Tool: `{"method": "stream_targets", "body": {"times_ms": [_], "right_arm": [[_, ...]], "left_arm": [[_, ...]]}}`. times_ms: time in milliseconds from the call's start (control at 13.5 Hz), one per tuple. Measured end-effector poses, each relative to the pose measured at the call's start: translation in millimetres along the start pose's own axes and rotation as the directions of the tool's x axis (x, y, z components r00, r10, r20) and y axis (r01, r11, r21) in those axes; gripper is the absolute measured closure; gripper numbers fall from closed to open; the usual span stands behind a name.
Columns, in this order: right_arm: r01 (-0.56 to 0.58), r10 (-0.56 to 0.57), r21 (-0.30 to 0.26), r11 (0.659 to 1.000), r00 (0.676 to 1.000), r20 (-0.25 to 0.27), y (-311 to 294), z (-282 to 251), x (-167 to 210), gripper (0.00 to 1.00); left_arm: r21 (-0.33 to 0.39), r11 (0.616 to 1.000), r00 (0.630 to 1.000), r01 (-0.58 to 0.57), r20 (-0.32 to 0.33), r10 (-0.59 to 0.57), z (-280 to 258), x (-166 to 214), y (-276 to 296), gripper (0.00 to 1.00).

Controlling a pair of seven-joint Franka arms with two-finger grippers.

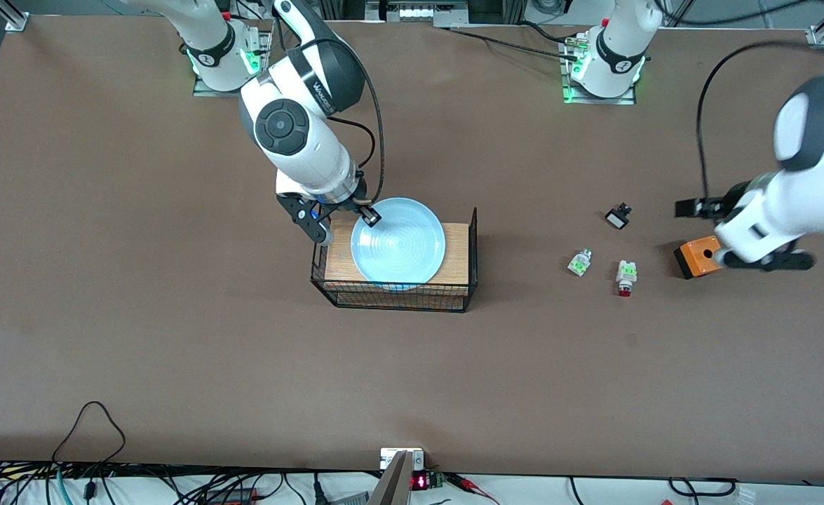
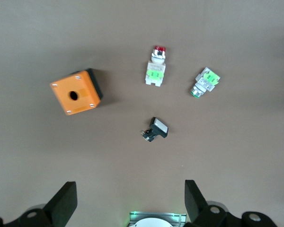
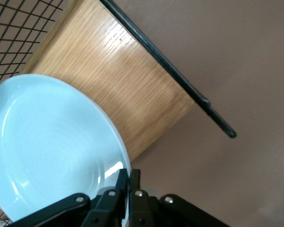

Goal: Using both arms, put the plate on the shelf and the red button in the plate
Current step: 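Release the plate and withdraw the right gripper while the left grasps the button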

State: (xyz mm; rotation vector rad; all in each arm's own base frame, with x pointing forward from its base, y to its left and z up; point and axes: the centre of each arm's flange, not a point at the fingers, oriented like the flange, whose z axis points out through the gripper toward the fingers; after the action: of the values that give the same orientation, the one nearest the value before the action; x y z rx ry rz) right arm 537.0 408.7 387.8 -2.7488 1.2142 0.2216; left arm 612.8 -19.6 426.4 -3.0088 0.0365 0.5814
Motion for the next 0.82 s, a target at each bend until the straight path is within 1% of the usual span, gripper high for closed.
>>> {"method": "stream_targets", "body": {"times_ms": [74, 149, 223, 297, 371, 446, 520, 594, 669, 743, 817], "right_arm": [[-0.002, 0.002, 0.005, 1.000, 1.000, -0.002, 0, -1, 1, 0.94], [-0.001, 0.001, 0.011, 1.000, 1.000, -0.006, -1, -3, 2, 0.88], [0.001, 0.000, 0.021, 1.000, 1.000, -0.010, -2, -9, 2, 0.77], [0.001, 0.000, 0.034, 0.999, 1.000, -0.014, -3, -18, 3, 0.69], [-0.003, 0.003, 0.040, 0.999, 1.000, -0.018, -2, -29, 5, 0.57], [-0.010, 0.011, 0.039, 0.999, 1.000, -0.025, 2, -43, 11, 0.48], [-0.019, 0.021, 0.035, 0.999, 0.999, -0.038, 7, -59, 19, 0.37], [-0.024, 0.025, 0.028, 0.999, 0.998, -0.056, 13, -76, 29, 0.28], [-0.017, 0.018, 0.016, 1.000, 0.997, -0.071, 19, -95, 39, 0.16], [0.007, -0.007, -0.006, 1.000, 0.997, -0.080, 28, -116, 47, 0.07], [0.040, -0.043, -0.032, 0.999, 0.996, -0.083, 37, -139, 57, 0.00]], "left_arm": [[0.003, 1.000, 1.000, -0.020, 0.007, 0.020, 22, 19, 8, 0.00], [0.005, 0.998, 0.998, -0.061, -0.007, 0.061, 40, 36, 13, 0.00], [0.007, 0.993, 0.993, -0.117, -0.034, 0.117, 54, 52, 13, 0.00], [0.011, 0.987, 0.985, -0.157, -0.064, 0.158, 68, 66, 10, 0.00], [0.014, 0.984, 0.981, -0.176, -0.084, 0.176, 83, 78, 6, 0.00], [0.015, 0.983, 0.978, -0.185, -0.100, 0.185, 99, 87, 2, 0.00], [0.016, 0.982, 0.976, -0.188, -0.112, 0.189, 115, 93, -1, 0.00], [0.017, 0.981, 0.974, -0.192, -0.123, 0.192, 130, 98, -2, 0.00], [0.018, 0.980, 0.971, -0.196, -0.132, 0.197, 146, 101, -2, 0.00], [0.019, 0.980, 0.970, -0.200, -0.138, 0.201, 160, 103, -1, 0.00], [0.018, 0.979, 0.970, -0.202, -0.136, 0.203, 175, 103, 0, 0.00]]}}
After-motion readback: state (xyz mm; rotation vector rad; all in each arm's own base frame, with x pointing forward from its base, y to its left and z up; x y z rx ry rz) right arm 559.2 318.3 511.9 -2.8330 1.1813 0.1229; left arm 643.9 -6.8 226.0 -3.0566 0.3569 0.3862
